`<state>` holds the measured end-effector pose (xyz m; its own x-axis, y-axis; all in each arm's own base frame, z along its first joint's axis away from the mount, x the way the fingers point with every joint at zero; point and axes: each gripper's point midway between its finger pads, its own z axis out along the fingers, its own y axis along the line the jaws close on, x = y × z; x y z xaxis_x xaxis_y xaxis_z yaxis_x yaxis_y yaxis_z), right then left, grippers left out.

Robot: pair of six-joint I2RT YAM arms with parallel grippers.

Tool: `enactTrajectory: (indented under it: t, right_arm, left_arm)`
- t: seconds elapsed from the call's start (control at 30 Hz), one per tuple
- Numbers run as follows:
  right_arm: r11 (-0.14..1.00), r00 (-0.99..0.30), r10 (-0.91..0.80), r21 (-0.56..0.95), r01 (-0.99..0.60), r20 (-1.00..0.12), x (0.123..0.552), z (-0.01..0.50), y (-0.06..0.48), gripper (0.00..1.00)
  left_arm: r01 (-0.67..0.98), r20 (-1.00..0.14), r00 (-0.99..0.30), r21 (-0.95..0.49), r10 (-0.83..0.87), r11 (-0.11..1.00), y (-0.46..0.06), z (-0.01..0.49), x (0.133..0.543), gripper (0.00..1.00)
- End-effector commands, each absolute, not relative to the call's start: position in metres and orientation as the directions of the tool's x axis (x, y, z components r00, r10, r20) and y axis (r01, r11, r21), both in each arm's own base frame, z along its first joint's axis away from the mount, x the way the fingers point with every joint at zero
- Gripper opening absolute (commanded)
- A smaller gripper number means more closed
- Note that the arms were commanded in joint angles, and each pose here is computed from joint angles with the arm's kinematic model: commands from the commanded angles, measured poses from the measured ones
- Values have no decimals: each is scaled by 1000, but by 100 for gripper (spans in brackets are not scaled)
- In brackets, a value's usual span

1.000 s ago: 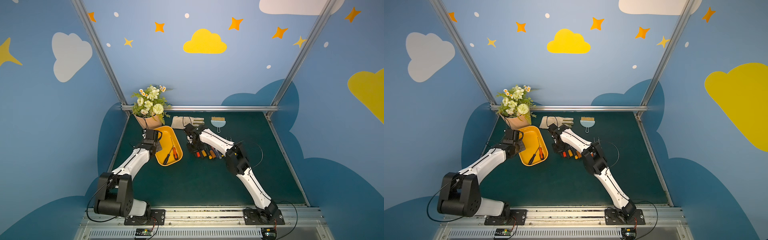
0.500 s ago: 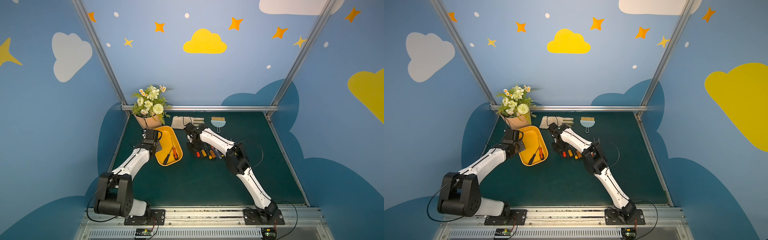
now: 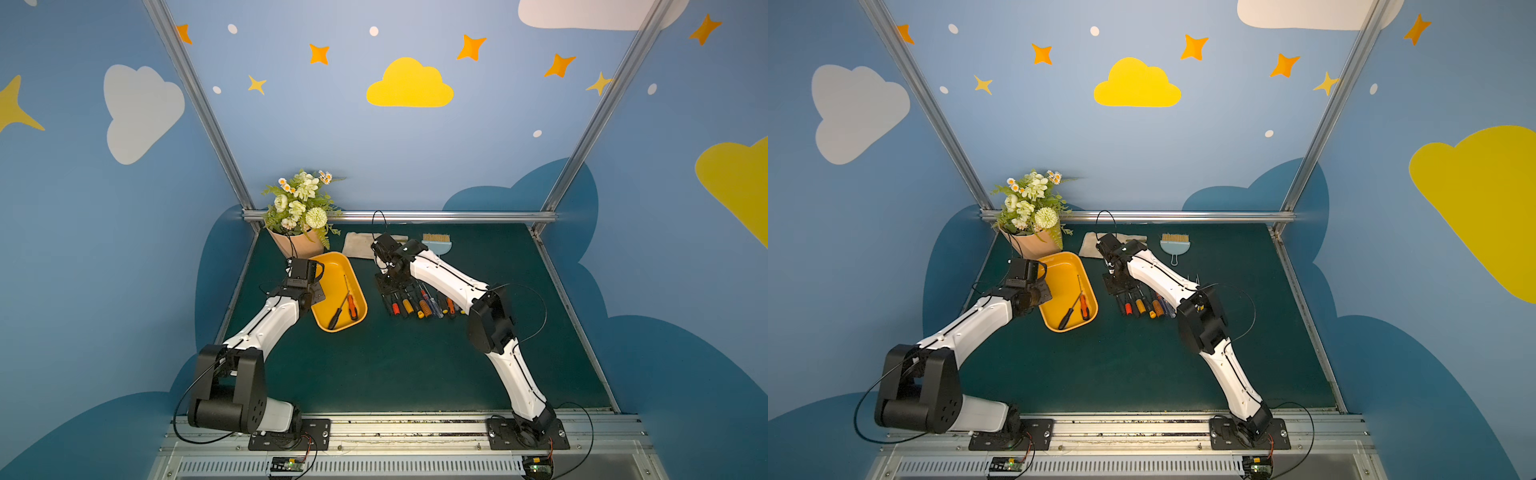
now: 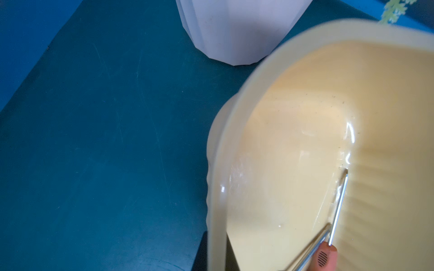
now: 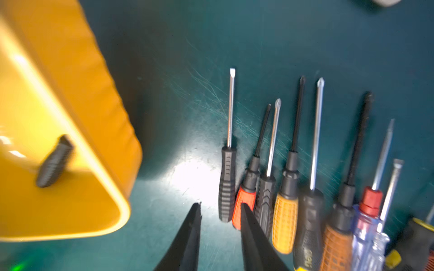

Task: Take out the screwdriver from the storage box
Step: Place the screwdriver at the center of the board, then pick up the screwdriver from the storage box.

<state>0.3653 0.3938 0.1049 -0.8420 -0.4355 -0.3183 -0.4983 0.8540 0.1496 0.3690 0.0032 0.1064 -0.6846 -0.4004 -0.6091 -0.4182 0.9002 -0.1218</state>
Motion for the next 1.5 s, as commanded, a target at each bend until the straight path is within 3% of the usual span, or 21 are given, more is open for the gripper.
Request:
enactTrajectory:
  t: [0.0,0.47,0.7,1.23,1.47]
  right_arm:
    - [828,-814,-432,187,-529,-390,362,134,403,32]
    - [689,-749,-455,343,-638,-481,317,168,451,32]
    - [626,-750,-470,423,-655,-465,298,168,475,32]
    - [658,-821,-428,493,-569,-378,290,127,499,36]
    - [690,-824,-424,456,-562,-375,294,115,498,47]
  left_arm:
    - [-391,-632,-662,-166,-403,905,-2,120,381,2]
    - [-312,-643,-667,-219,-377,925,-17,123,388,2]
    - [-309,-648,-667,-209,-368,928,-16,124,386,2]
    - [-258,-691,-637,-225,-341,940,-26,135,387,2]
    - [-240,-688,-641,-242,-341,940,-31,135,386,2]
